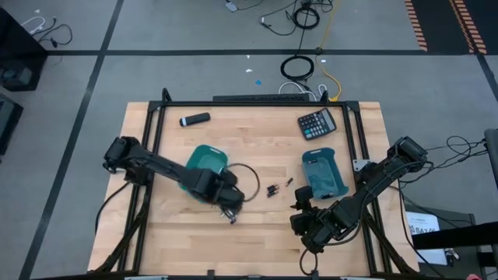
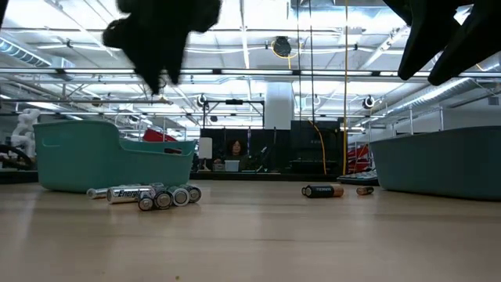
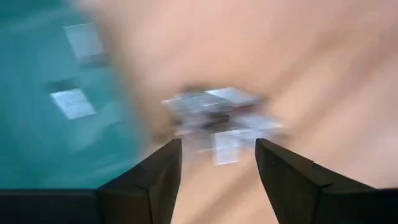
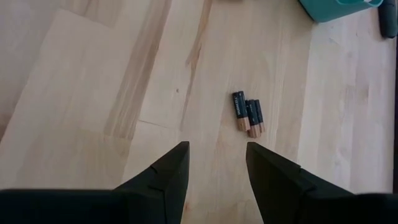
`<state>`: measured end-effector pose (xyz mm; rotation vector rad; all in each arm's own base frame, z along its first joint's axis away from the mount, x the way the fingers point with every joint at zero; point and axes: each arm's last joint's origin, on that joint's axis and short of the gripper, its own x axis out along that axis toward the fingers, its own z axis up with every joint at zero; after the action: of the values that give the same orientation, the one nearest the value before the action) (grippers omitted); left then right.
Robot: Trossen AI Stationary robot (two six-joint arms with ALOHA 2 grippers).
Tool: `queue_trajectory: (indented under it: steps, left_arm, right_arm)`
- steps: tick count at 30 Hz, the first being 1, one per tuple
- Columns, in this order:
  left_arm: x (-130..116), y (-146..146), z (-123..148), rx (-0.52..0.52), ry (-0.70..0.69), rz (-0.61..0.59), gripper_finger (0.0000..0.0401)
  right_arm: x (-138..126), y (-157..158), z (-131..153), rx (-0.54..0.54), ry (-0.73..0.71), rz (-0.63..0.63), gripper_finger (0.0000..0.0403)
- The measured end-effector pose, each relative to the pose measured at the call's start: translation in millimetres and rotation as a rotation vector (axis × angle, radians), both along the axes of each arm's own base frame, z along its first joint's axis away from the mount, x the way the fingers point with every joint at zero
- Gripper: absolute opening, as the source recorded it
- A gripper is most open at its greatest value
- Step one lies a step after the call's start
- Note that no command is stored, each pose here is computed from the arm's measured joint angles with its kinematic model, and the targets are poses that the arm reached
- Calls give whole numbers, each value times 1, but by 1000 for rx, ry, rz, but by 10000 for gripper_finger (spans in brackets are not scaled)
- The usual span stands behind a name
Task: Sort batteries
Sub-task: Put the white battery into the green bin
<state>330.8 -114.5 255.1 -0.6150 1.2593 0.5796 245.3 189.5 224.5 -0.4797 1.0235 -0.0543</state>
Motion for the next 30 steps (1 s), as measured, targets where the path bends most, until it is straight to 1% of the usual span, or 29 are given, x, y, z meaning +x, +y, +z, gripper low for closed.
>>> queue_trajectory:
  steps: [2,4,8,12,14,17,22,30]
  left_arm:
    - [9,-13,-3,-40,-87,5,203]
    - [14,-26,-12,-55,-107,-5,194]
    - [17,-43,-39,-41,-40,1,178]
    - [20,-51,-63,-20,22,17,166]
    - [21,-54,-72,-32,50,32,164]
    - [21,-57,-79,-40,73,53,164]
    - [19,-57,-80,-70,103,112,164]
    - [15,-51,-90,-77,136,322,164]
  right_arm:
    - [0,0,0,1,0,-1,150]
    - [0,0,0,2,-1,-2,150]
    - [0,0,0,5,-4,-6,150]
    - [0,0,0,7,-5,-6,150]
    - [0,0,0,7,-5,-6,150]
    - [0,0,0,6,-4,-5,150]
    - [0,0,0,5,-4,-3,150]
    - [1,1,0,12,-12,-3,150]
